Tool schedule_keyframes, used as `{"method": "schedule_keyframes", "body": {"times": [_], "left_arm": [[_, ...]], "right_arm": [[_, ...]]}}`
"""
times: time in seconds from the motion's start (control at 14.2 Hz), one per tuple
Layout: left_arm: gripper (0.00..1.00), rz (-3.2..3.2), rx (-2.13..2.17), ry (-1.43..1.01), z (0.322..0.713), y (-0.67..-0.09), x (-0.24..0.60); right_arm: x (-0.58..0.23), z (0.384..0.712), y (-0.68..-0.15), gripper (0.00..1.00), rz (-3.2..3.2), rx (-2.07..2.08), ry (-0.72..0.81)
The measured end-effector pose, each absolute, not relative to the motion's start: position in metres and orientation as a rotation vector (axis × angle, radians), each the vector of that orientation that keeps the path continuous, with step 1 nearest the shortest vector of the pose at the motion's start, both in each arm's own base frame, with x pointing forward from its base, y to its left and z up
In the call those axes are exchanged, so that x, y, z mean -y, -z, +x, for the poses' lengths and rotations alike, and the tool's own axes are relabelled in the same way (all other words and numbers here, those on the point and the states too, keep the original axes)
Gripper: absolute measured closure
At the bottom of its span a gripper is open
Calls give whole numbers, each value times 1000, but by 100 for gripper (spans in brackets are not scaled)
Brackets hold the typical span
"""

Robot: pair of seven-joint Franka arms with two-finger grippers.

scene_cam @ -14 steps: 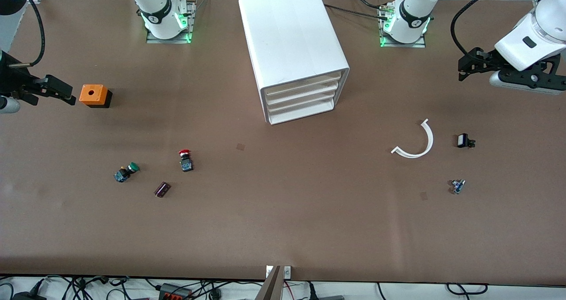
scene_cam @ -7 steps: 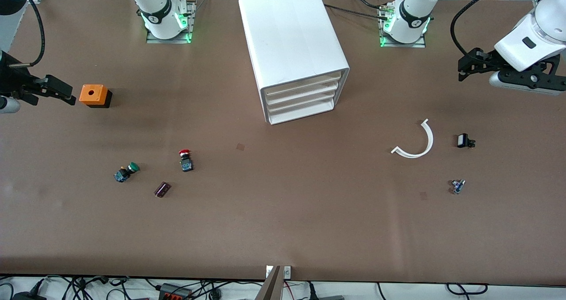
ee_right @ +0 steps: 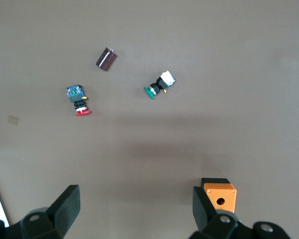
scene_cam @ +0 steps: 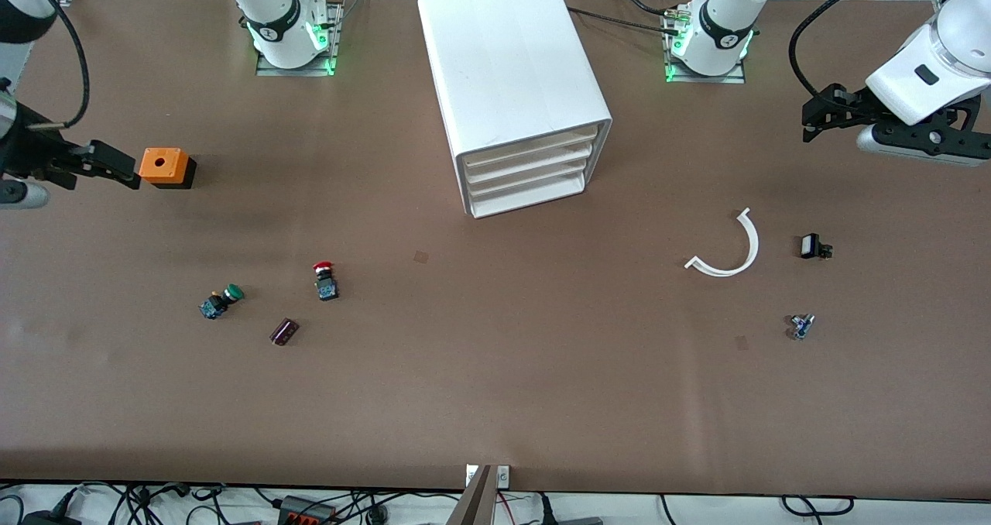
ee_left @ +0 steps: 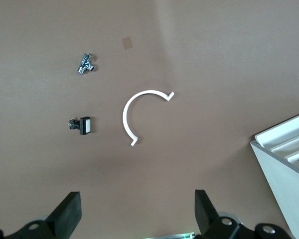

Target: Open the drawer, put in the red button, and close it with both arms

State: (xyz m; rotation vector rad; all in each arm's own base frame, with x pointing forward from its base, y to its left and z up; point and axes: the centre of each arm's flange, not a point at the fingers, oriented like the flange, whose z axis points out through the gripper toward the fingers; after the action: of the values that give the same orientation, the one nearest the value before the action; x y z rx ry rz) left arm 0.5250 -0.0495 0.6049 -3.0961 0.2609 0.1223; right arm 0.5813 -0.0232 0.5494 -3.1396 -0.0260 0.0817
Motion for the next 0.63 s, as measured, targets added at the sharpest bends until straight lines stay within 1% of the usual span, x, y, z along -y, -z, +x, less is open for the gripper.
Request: {"method": "schedule_keyframes", "body": {"times": [0.21,0.42,0.49,0.63], "left_arm": [[0,-3094,-261,-163,525,-599,50],[0,-3091,-274,-273,522,-588,54],[0,-3107,-281,-343,516,-585,58],[0,-3168,-312,-575,499,-576,72]], "right_arm": [[19,591,-523,0,-3132,35,-148],[12,601,-503,0,-3094,32,-166],[10,606,-497,0,-3078,26,-173],[8,617,-483,0,-3061,20,-190]]}}
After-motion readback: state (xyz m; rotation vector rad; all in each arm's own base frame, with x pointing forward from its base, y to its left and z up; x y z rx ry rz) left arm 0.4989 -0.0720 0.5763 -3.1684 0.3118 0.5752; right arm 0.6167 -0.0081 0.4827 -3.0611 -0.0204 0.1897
